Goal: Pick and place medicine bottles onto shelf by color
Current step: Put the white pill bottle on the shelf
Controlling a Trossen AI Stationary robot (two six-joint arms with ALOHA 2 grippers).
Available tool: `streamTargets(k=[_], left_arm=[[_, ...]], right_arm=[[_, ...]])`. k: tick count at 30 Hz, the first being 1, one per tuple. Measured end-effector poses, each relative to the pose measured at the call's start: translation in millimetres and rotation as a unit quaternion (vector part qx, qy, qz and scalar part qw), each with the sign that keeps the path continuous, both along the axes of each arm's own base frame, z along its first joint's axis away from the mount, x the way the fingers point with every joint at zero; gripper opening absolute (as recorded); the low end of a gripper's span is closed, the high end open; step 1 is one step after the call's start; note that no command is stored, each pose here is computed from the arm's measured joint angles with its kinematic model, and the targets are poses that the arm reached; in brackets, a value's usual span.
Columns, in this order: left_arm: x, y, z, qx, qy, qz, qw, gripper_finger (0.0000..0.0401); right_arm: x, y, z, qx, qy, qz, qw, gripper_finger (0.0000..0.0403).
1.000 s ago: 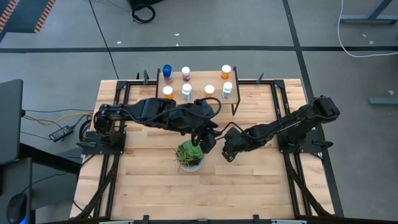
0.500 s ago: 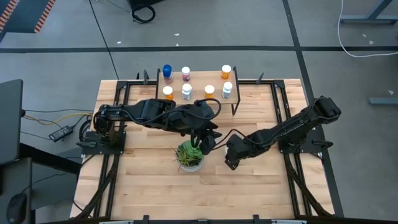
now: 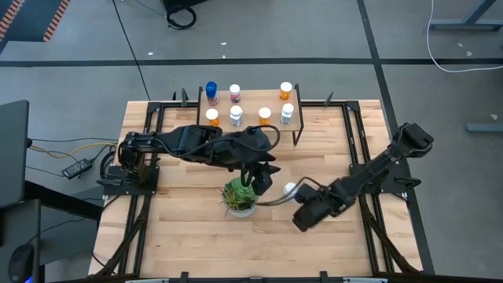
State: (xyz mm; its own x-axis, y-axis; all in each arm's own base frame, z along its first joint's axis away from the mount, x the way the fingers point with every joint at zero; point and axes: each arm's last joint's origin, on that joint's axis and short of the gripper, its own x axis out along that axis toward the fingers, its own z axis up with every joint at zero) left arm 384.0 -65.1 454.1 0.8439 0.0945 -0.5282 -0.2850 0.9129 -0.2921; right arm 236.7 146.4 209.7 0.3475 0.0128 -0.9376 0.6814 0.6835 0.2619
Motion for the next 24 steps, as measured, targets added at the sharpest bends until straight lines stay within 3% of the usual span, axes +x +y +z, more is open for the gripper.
streamTargets(k=[4, 9, 16, 19, 24], left_arm=[[4.4, 2.9, -14.4, 0.028, 0.034, 0.013, 0.999, 0.0176], [21.5, 6.9, -47.8, 0.015, 0.071, -0.004, 0.997, 0.0194], [51.9, 11.1, -95.7, 0.013, 0.025, -0.061, 0.998, 0.0242], [59.2, 9.8, -119.6, 0.045, 0.012, -0.09, 0.995, 0.0259], [64.3, 7.9, -159.1, 0.091, -0.01, -0.118, 0.989, 0.0279]], right_arm=[[-24.4, 21.1, -2.1, -0.003, 0.035, -0.011, 0.999, 0.0347], [-58.7, 50.0, -3.2, -0.001, 0.048, -0.027, 0.998, 0.0347], [-108.7, 80.0, -3.9, 0.015, 0.059, -0.069, 0.996, 0.0347], [-127.2, 87.1, -4.1, 0.019, 0.065, -0.086, 0.994, 0.0347], [-140.9, 93.6, -4.2, 0.026, 0.083, -0.06, 0.994, 0.0347]])
